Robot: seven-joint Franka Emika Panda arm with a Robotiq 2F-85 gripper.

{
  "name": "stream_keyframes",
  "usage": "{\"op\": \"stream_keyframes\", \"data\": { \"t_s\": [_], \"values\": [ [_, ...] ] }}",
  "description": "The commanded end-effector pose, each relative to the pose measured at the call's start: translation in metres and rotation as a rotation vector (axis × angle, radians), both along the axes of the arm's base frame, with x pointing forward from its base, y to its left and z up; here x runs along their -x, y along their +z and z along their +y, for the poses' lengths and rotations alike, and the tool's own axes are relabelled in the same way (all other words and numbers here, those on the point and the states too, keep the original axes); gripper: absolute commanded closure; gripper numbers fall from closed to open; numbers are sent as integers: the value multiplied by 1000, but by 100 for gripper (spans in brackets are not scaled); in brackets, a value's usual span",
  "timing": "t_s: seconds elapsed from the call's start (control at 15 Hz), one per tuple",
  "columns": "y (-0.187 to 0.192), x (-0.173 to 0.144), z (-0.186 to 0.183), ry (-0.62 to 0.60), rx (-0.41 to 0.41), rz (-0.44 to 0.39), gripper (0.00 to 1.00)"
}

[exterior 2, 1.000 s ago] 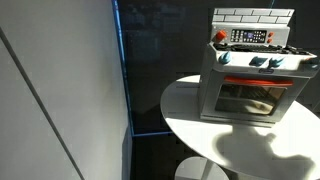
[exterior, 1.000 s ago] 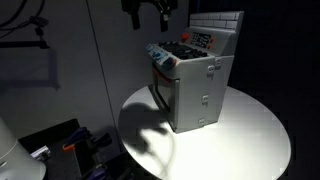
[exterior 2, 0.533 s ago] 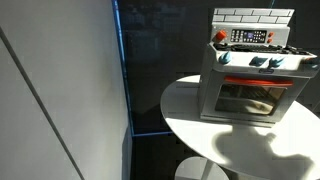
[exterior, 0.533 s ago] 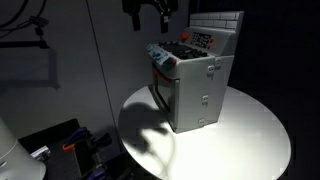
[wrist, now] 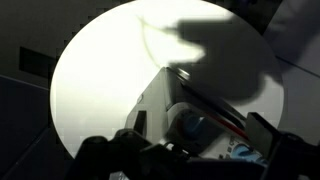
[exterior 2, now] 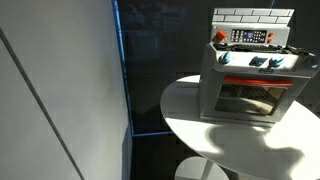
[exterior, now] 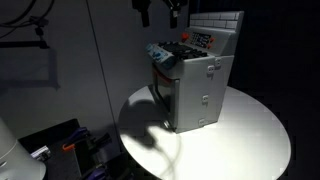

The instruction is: Push the bottom right button on the toy stove

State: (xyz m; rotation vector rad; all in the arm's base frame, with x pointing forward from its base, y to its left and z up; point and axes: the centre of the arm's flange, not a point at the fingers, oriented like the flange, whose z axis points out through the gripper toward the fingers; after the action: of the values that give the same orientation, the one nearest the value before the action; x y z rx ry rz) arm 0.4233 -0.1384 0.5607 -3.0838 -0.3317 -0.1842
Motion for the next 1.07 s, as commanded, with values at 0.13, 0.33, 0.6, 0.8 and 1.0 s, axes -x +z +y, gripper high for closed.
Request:
{"op": "stream_keyframes", "data": {
  "t_s": [0.13,0.33,0.6,0.8,1.0],
  "values": [
    [16,-43,1,-99,36,-2,0],
    [16,-62,9,-149,53,0,0],
    [14,-86,23,-223,80,-29,0],
    [9,-101,32,-275,107,-75,0],
    [1,-112,37,-311,127,-109,0]
  ]
}}
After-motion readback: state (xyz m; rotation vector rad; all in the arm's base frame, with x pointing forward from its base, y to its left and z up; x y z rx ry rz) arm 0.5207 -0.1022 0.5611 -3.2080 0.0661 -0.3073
